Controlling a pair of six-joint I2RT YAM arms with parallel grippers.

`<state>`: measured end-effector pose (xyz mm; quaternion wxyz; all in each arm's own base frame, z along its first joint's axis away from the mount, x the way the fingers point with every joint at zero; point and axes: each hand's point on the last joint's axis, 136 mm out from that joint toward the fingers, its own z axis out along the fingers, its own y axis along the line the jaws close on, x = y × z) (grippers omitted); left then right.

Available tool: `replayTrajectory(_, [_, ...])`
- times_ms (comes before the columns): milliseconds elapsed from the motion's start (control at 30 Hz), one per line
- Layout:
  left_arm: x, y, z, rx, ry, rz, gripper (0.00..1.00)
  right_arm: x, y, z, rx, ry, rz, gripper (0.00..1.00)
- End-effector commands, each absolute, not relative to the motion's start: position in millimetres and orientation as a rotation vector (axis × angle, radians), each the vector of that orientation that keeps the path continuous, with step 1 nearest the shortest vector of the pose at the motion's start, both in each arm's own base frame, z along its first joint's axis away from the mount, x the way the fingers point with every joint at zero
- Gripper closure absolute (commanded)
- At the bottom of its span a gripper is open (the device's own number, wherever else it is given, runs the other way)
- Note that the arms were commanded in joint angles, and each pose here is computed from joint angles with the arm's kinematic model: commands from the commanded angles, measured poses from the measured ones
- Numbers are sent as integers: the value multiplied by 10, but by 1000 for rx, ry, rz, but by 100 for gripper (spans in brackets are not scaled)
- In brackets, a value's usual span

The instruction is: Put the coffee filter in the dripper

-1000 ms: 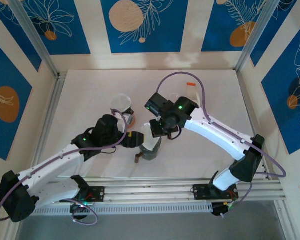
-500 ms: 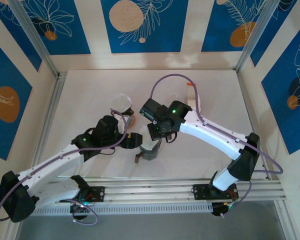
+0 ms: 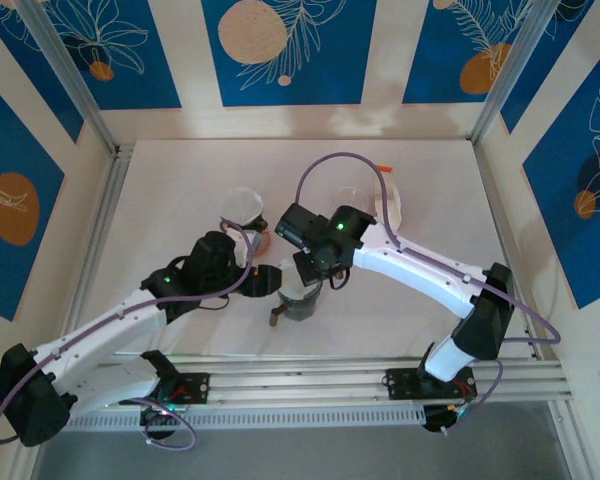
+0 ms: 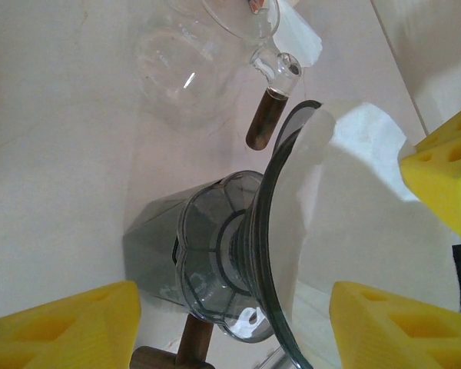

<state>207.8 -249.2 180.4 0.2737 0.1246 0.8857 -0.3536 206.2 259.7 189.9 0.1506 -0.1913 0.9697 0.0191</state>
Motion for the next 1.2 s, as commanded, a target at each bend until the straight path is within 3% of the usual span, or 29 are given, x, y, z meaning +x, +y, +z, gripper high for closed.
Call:
replayTrajectory(0, [2106,-2478,1815,331,2385,-941,35,2051,2538,1846,-573,2785,-11,98])
replayTrajectory(67, [2104,-2477,1824,333,2381,-942,34,2089,2517,1930,-563,2750,-20,89])
replayTrajectory(233, [2104,-2483,1813,332,2385,-946,34,2172,2524,2278,-537,2626,53,56])
replayTrajectory(500, [2100,-2478,1820,330,2384,-947,34,2092,2657,2052,-565,2736,194,40])
replayTrajectory(567, [2099,-2477,1808,326,2387,-947,33,2056,2737,1929,-572,2775,246,28])
replayTrajectory(1167, [2093,-2487,1780,324,2393,-954,34,2106,2657,1459,-560,2897,142,30])
